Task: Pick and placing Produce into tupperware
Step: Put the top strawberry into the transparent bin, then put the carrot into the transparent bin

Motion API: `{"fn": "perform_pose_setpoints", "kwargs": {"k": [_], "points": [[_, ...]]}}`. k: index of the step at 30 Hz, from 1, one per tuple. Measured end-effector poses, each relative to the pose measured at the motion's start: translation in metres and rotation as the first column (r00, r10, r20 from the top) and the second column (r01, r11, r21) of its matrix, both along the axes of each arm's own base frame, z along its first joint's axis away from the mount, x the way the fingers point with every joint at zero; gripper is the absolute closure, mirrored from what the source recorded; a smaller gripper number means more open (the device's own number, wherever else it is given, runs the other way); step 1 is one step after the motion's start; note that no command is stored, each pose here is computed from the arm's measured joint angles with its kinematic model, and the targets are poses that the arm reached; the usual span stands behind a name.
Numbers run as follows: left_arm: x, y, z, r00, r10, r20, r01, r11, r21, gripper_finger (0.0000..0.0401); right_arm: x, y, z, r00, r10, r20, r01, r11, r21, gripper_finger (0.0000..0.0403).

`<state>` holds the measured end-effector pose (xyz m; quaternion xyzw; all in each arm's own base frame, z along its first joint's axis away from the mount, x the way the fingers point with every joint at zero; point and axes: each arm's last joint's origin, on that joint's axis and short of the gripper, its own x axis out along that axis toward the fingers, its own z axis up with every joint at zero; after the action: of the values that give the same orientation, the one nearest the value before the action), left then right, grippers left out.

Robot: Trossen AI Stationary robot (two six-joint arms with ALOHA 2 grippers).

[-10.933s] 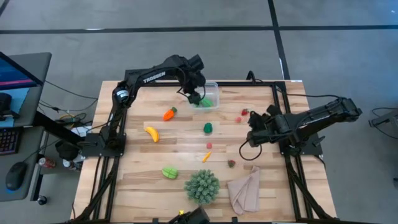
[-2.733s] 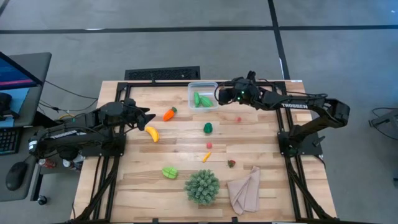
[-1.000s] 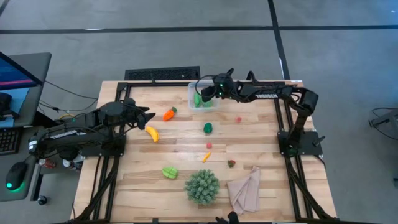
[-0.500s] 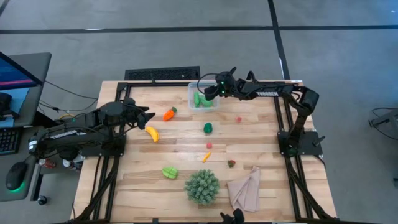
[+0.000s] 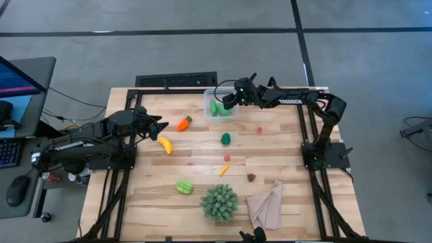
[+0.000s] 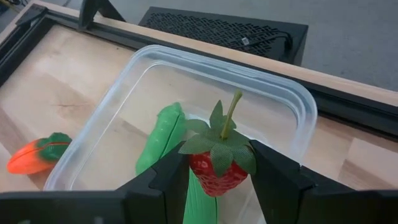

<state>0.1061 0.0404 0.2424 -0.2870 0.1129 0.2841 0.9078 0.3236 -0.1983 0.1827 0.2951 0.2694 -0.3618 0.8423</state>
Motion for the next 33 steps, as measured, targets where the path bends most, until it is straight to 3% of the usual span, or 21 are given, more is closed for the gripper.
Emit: {"fn": "perform_pose_setpoints", "kwargs": {"k": [10,26,33], "points": [[0.0,0.0,0.0,1.0,0.002,0.002,-0.002,1.0,-0.003,0.0104,0.002,0.005,-0.001,1.0,0.01,-0.005,-0.01,1.0,0.007,0.0249],[0.0,0.0,0.0,1.0,0.001,0.002,-0.001,1.0,-0.004,0.0104,0.003,0.008,-0.002,1.0,0.015,-0.016,-0.015,1.0,0.017,0.02],[0.0,0.0,-0.001,1.0,-0.003,-0.01,0.003,1.0,0.0,0.0104,-0.003,0.021,0.012,0.993,0.093,-0.079,-0.093,0.996,0.002,0.0199]]}}
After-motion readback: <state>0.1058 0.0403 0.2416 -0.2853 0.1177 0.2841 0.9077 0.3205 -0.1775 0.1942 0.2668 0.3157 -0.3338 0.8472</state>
